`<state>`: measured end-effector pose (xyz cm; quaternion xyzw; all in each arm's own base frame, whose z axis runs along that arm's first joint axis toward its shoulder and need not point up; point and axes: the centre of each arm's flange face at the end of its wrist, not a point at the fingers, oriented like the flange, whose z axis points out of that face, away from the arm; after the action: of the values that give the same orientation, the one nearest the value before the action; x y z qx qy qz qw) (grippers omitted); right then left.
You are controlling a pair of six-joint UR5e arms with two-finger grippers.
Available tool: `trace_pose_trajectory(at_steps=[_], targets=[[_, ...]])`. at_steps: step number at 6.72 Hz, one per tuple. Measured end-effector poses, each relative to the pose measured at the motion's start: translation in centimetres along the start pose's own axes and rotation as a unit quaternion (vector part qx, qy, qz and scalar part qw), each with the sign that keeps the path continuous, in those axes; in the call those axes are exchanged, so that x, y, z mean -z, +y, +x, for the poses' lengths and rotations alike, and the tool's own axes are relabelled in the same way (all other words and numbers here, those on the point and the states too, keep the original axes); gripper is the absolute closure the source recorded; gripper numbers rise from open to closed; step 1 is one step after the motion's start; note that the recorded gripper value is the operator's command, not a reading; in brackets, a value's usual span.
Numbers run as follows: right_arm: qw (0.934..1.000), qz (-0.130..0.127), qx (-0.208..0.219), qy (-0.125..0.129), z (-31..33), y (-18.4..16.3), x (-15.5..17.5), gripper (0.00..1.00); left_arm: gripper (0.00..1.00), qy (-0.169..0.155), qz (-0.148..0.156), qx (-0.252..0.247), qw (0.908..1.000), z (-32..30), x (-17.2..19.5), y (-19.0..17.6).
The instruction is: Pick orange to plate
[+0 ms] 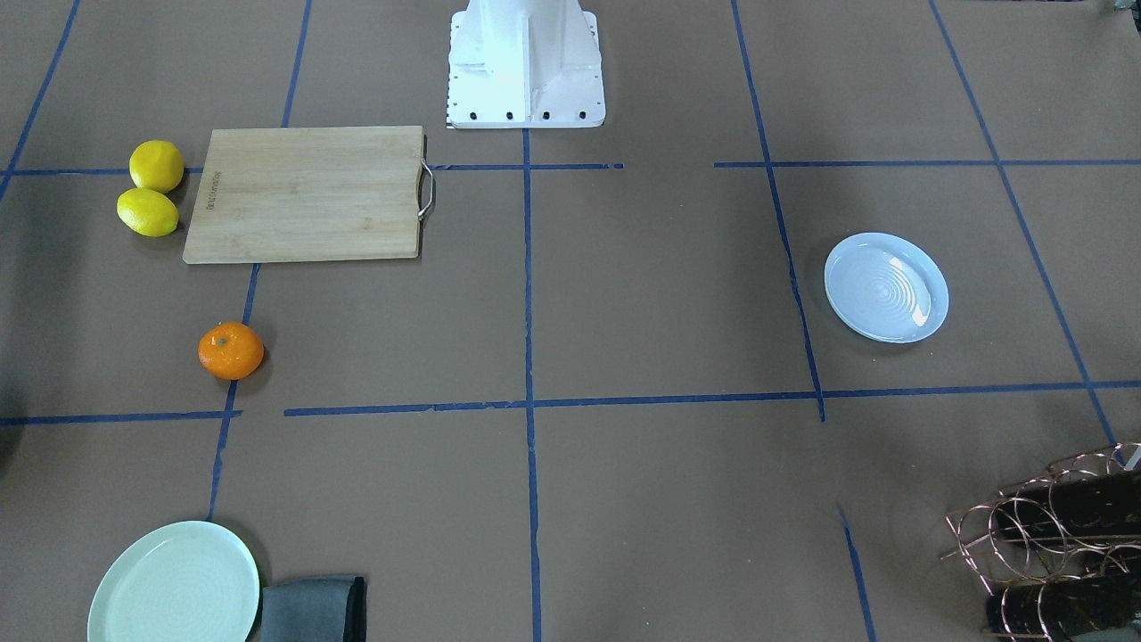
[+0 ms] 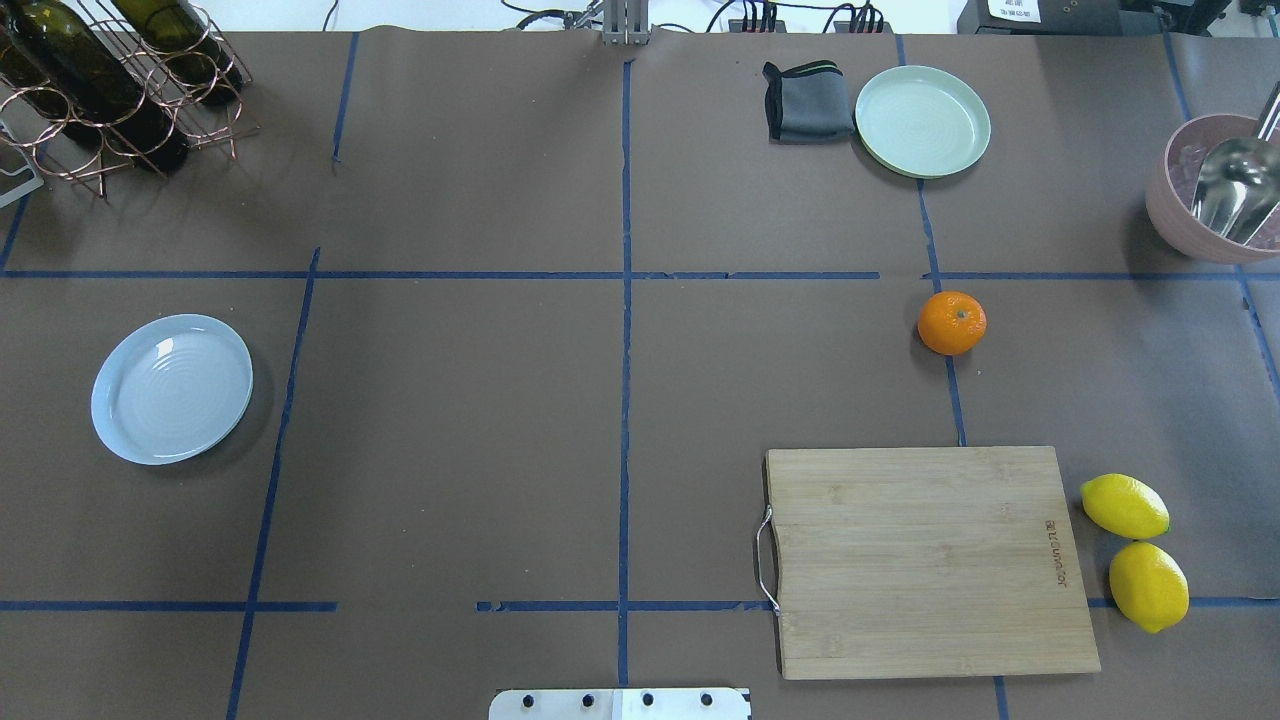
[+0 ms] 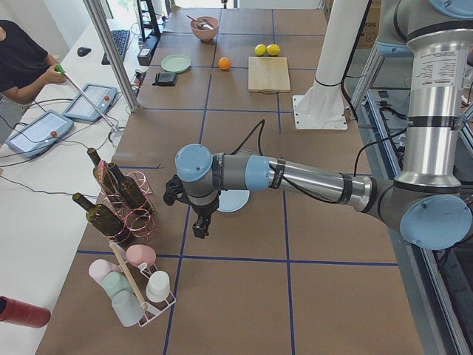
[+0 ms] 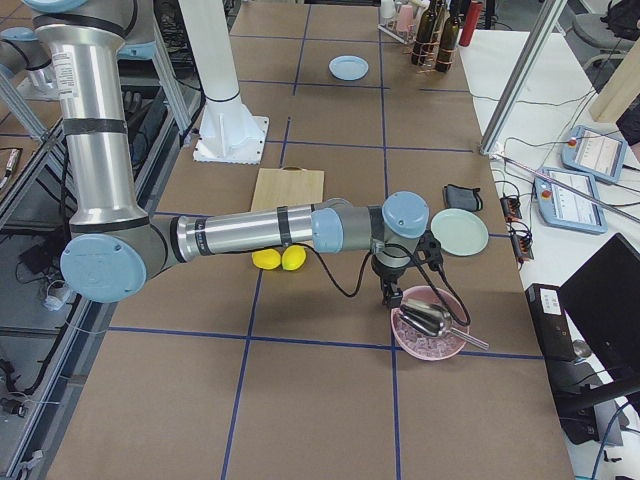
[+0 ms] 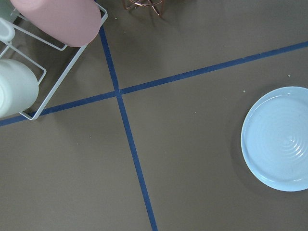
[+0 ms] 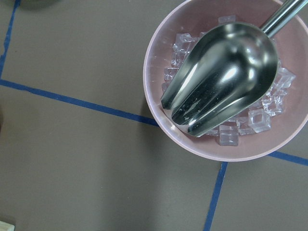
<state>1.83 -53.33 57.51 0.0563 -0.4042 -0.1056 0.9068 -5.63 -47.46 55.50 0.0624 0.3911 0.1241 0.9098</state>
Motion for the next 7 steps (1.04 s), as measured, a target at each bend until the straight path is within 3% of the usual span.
trace_pose_trajectory(at_steps=[2,4,5,6,7], targets=[[1.0,0.001,-0.004,0.0,-0.1,0.0,0.0,0.0,0.0,-0.004,0.007,-0.015,0.9998,0.7,0.3,-0.2],[1.0,0.002,-0.008,0.0,-0.1,0.1,0.0,0.0,0.0,0.085,0.02,-0.044,0.9952,4.4,-1.1,-1.5],[1.0,0.001,-0.009,-0.001,0.0,0.1,-0.2,0.0,0.0,0.108,0.01,-0.054,0.9926,5.1,-4.4,-2.5],[1.0,0.0,-0.009,-0.001,0.0,0.1,-0.3,0.0,0.03,0.107,0.011,-0.038,0.9935,4.8,-8.1,-3.3],[1.0,-0.001,-0.009,-0.001,0.0,0.1,-0.3,0.0,0.06,0.077,0.018,-0.004,0.9968,5.5,-11.9,-3.9]])
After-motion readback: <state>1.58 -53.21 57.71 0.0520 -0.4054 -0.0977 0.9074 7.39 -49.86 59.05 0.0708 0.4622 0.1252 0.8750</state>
